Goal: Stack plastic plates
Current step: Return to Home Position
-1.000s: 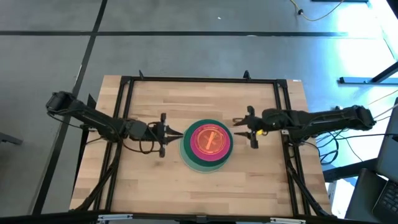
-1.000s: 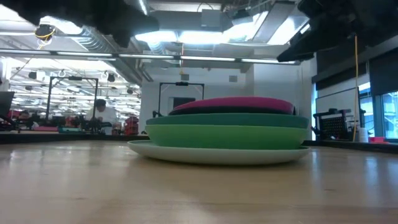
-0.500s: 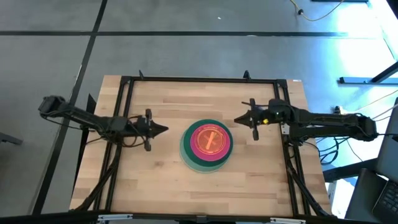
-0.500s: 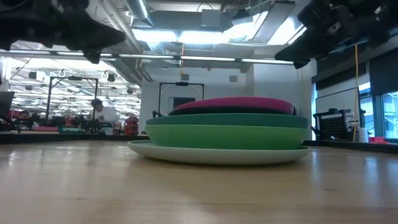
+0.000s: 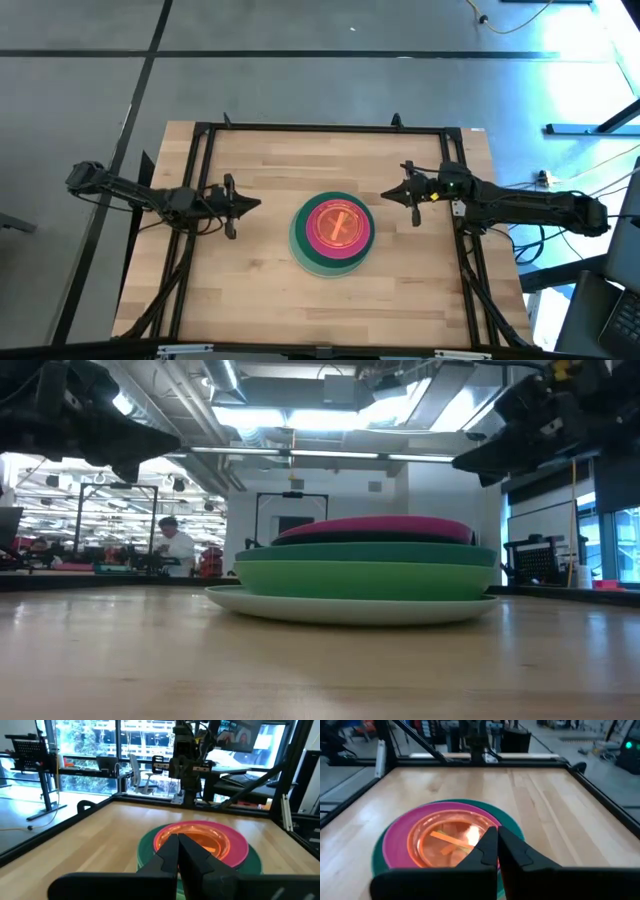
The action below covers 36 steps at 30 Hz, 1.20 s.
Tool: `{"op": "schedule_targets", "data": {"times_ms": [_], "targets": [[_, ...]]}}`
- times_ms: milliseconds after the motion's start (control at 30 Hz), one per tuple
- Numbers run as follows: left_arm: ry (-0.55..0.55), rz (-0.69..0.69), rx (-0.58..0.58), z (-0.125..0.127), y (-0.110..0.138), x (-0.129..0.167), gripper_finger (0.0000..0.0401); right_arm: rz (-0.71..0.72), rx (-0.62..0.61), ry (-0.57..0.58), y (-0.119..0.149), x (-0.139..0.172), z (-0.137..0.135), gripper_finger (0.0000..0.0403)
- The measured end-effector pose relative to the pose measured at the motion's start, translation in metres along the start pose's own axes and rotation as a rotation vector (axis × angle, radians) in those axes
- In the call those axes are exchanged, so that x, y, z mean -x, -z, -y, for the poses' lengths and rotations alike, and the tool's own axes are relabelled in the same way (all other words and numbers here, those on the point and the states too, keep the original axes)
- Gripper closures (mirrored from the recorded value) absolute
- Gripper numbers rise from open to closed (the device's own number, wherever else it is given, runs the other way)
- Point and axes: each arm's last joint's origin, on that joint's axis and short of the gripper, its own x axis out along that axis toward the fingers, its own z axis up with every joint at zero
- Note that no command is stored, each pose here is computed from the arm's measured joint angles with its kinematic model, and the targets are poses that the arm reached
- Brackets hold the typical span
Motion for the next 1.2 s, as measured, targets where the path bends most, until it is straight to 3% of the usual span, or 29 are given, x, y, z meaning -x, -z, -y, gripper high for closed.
{"op": "schedule_targets", "data": {"times_ms": [300,800,1200], "targets": [[0.005,0.02,-0.006,-0.005,-0.003,0.008,0.0401,0.09,-0.025,0.005,0.028,0.016,0.001,0.0402],[-0.038,0.027,0.02,-0.013,-0.002,0.022,0.0401,0.166,-0.032,0.017,0.039,0.034,-0.001,0.0401],[-0.006,0.042,0.031,-0.013,-0.003,0.024,0.0401,0.155,-0.136,0.327,0.052,0.047,0.0,0.0401]]}}
